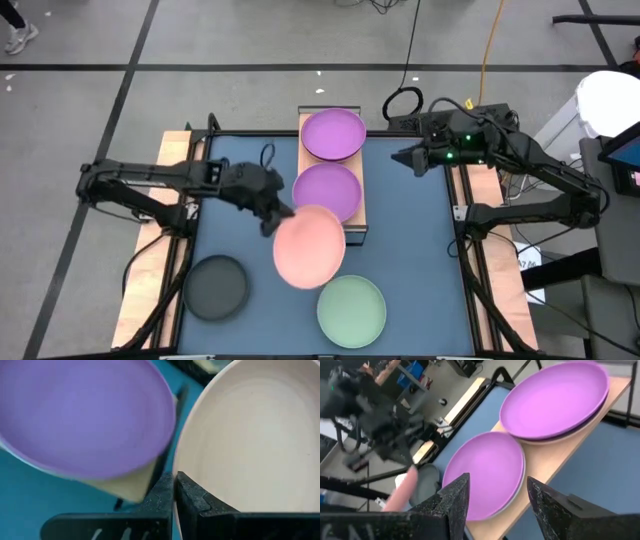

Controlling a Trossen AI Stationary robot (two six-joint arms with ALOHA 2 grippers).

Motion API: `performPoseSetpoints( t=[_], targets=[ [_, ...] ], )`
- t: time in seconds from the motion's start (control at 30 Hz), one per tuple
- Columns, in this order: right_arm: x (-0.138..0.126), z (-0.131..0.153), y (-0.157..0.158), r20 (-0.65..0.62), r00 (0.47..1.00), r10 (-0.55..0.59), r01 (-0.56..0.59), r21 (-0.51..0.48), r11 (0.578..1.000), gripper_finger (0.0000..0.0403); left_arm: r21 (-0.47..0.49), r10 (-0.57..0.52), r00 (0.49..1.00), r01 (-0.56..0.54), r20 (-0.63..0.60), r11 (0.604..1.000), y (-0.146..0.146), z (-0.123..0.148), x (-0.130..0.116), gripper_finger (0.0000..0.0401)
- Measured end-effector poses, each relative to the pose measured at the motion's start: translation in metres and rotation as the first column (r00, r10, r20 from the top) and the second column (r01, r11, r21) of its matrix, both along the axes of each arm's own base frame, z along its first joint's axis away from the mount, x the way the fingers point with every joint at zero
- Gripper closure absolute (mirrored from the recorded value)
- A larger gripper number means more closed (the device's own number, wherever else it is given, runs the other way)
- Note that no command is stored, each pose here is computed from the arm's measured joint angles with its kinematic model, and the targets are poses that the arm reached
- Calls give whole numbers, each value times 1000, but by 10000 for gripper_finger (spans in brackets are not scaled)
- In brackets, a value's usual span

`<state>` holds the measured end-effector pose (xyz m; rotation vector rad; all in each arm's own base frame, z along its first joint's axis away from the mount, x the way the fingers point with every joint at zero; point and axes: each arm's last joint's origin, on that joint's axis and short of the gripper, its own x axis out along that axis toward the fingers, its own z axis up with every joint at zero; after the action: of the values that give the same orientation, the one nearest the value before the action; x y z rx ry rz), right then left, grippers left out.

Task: Place and stack plates onto a shelf
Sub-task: Stack the orange plate on top of the purple plate on the shelf

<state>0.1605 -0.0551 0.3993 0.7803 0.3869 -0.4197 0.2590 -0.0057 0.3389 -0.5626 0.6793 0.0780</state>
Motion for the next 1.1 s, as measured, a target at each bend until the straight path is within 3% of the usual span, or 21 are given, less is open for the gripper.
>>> performPoseSetpoints(
  t=[0.6, 0.8, 1.1],
  targets=[
    [1, -9, 26, -104, 985, 140, -138, 32, 990, 222, -82, 318, 942, -310, 110, 947, 67, 39, -7, 396],
    [2, -9, 32, -114, 984, 135, -135, 1, 991, 222, -102, 417, 908, -412, 30, 905, 83, 31, -12, 396],
    [2, -10, 37, -119, 986, 115, -115, 11, 993, 222, -150, 458, 881, -472, -115, 869, 89, 1, 14, 396]
  ],
)
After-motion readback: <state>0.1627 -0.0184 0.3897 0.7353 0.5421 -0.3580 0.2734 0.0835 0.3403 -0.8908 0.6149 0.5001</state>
